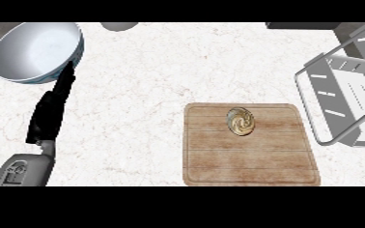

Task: Pick the squash from the cutting board and place it in the tiered basket

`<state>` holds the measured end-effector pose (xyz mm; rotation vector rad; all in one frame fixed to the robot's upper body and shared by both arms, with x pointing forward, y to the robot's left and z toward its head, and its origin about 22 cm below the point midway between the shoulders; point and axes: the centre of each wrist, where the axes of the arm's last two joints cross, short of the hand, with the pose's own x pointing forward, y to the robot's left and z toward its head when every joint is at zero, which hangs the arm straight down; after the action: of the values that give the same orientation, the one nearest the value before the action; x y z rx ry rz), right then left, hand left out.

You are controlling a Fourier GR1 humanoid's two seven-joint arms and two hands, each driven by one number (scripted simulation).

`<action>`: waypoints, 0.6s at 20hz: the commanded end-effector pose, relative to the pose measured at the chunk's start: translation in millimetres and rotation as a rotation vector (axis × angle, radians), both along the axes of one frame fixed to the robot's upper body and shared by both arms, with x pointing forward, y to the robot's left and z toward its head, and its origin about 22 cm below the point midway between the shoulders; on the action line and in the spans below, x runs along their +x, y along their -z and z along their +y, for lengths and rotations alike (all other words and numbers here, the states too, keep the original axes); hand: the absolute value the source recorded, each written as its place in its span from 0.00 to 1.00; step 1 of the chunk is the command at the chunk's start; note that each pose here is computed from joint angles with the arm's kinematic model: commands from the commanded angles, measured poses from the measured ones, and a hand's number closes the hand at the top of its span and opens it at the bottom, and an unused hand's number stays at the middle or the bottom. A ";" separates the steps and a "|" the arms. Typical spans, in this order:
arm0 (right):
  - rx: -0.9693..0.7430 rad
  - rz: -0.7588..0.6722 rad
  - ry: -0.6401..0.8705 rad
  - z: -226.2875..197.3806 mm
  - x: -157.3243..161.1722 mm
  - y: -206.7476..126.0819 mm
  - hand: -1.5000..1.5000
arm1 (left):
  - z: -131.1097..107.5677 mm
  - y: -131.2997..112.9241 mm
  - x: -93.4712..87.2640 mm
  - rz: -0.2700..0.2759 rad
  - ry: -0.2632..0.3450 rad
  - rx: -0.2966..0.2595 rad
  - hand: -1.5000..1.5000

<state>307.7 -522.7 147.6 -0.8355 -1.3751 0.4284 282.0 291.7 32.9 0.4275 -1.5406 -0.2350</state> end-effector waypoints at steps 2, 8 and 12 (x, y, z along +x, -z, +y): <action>0.125 -0.122 0.048 -12.7 -7.8 10.6 0.00 | 5.2 3.3 4.9 -0.004 -0.020 -0.006 0.50; 0.166 -0.231 0.126 -34.5 -26.5 -33.6 0.00 | 1.9 10.7 -0.2 -0.003 -0.014 0.003 0.50; 0.230 -0.186 0.220 -75.7 -62.5 -59.1 0.00 | 15.6 -9.2 2.3 -0.003 -0.005 0.018 0.50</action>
<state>273.1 -571.4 185.0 -0.8506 -1.4873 0.0994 282.4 301.0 35.5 0.4329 -1.5413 -0.2309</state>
